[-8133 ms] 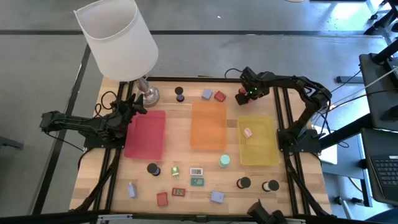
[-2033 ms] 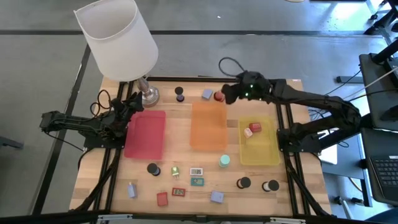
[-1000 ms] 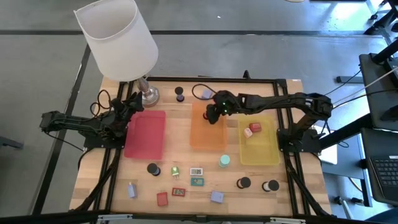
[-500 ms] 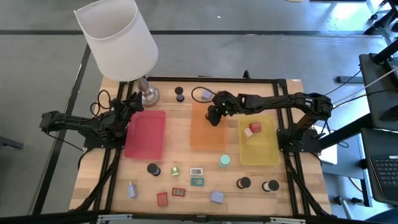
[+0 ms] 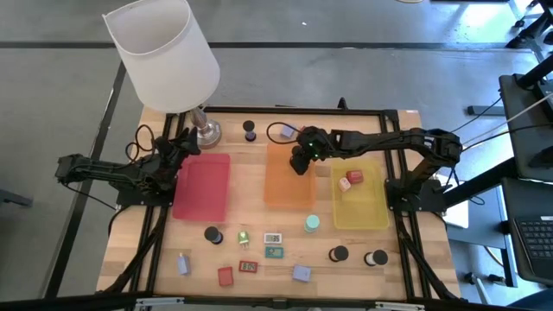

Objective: Pick & Place Office items
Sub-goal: Put the red hourglass into the orange bin, then put the top blue hourglass into the orange bin

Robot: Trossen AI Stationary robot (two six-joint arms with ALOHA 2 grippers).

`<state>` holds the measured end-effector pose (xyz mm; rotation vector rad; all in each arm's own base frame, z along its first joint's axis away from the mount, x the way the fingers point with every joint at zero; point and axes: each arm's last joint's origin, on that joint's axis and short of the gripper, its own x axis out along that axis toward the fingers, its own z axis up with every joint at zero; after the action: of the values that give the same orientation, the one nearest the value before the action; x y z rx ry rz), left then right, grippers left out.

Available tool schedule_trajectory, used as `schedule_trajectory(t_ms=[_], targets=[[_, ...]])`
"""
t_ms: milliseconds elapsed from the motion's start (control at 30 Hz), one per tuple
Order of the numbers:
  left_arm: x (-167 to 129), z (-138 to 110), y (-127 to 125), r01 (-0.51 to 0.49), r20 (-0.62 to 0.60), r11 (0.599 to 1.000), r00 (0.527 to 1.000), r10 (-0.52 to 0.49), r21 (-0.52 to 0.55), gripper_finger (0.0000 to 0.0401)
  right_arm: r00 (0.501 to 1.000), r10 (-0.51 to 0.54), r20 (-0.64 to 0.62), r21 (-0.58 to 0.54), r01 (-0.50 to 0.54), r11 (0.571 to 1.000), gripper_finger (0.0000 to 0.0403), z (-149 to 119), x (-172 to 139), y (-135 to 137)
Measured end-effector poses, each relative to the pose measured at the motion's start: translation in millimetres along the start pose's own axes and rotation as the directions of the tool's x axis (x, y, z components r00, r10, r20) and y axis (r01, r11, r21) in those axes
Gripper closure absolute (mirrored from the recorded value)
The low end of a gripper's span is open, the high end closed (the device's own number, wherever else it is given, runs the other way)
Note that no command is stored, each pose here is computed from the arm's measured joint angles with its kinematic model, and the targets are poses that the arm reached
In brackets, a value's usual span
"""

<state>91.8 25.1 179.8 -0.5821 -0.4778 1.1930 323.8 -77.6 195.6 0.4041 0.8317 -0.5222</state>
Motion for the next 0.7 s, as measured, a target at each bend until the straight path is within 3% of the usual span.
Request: schedule_trajectory(t_ms=[500,700], targets=[[0,0,0,0.01,-0.006,1.0,1.0,-0.01,0.014,0.0155,1.0,-0.014,0.014,0.071,0.013,0.997,0.01,7,-2,-13],[0,2,-9,0.191,-0.098,0.965,0.98,-0.176,0.182,0.0155,0.996,-0.02,0.082,0.105,0.012,0.994,0.0084,19,-21,-26]])
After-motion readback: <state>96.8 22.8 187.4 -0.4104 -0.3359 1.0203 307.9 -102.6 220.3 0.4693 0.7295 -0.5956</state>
